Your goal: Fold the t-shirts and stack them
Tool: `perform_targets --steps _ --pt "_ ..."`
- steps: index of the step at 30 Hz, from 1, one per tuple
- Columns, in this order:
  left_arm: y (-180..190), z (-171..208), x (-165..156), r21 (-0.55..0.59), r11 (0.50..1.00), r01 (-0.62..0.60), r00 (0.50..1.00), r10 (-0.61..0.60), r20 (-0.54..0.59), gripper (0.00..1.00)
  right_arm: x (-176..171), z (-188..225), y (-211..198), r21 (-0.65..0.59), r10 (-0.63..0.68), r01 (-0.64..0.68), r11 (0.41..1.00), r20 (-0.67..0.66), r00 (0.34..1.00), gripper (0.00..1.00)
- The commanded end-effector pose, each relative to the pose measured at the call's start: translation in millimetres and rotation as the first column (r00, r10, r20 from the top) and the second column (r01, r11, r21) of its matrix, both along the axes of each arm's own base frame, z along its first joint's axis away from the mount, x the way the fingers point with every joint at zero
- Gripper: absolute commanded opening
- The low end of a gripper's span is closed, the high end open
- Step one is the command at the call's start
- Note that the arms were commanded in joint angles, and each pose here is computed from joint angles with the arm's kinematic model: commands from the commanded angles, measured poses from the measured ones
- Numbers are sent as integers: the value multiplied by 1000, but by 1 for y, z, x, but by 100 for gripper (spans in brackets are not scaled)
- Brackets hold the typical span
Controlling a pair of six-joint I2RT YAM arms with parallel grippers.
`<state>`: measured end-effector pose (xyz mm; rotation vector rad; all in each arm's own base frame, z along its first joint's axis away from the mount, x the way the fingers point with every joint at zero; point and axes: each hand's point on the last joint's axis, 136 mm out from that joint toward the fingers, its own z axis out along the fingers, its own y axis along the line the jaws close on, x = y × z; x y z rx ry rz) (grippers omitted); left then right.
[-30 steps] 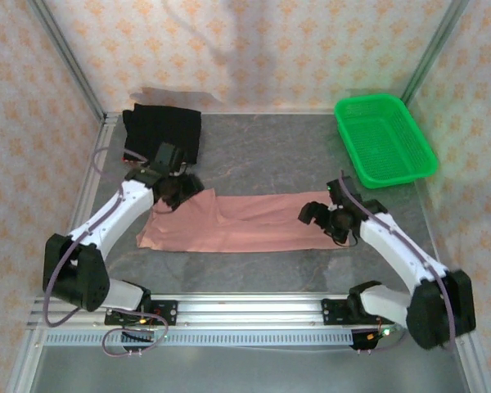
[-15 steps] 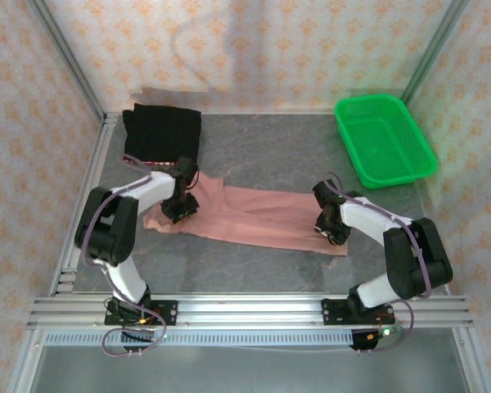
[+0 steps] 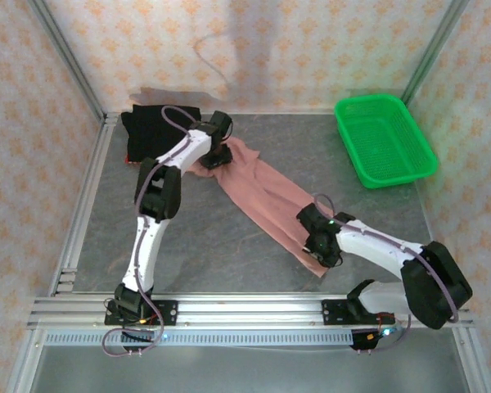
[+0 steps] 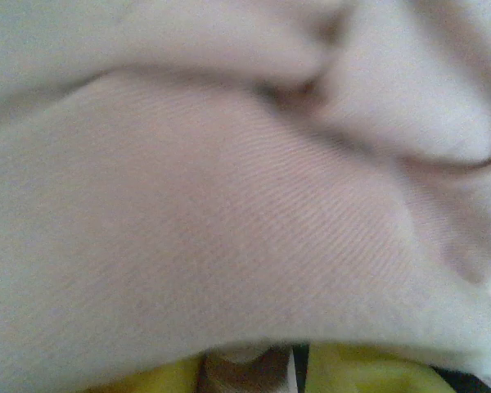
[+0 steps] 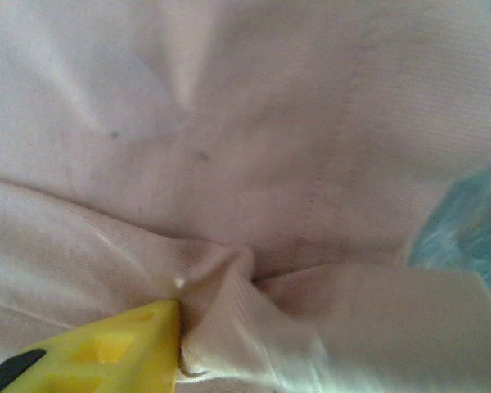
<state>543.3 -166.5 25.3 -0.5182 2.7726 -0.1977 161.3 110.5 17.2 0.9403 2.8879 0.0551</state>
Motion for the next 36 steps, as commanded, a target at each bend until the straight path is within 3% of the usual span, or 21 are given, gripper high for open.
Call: perform_targets --steps 1,9,15,19,22,24,27,30,34,36 --pt "-15 -62 -11 -17 997 80 984 -81 -160 37 -7 0 38 94 -83 85 992 -32 996 49" --pt "-45 -76 36 -171 981 87 996 -92 -20 42 -8 11 152 347 -224 203 916 23 974 53" --pt "-68 -70 52 -263 953 151 988 -140 59 51 -10 39 208 446 -274 219 868 62 960 56" --pt "-90 -38 59 -390 899 200 979 -165 121 68 -7 67 198 419 -239 164 893 134 962 62" --pt "-97 32 60 -436 862 259 962 -187 201 77 -8 96 160 307 -154 85 948 209 966 65" --pt "-93 94 54 -413 858 304 940 -201 274 86 -10 117 114 164 -72 30 986 257 964 68" --pt "-83 172 30 -391 856 338 918 -208 338 90 -15 130 59 57 34 -50 997 247 968 72" --pt "-67 212 -18 -379 863 333 921 -210 329 90 -17 130 21 3 119 -124 992 258 959 73" --pt "-39 215 -99 -421 876 234 954 -124 272 89 0 120 53 173 253 -325 930 340 906 70" --pt "-29 192 -146 -424 888 179 974 -99 203 88 4 114 73 213 335 -426 880 357 872 67"
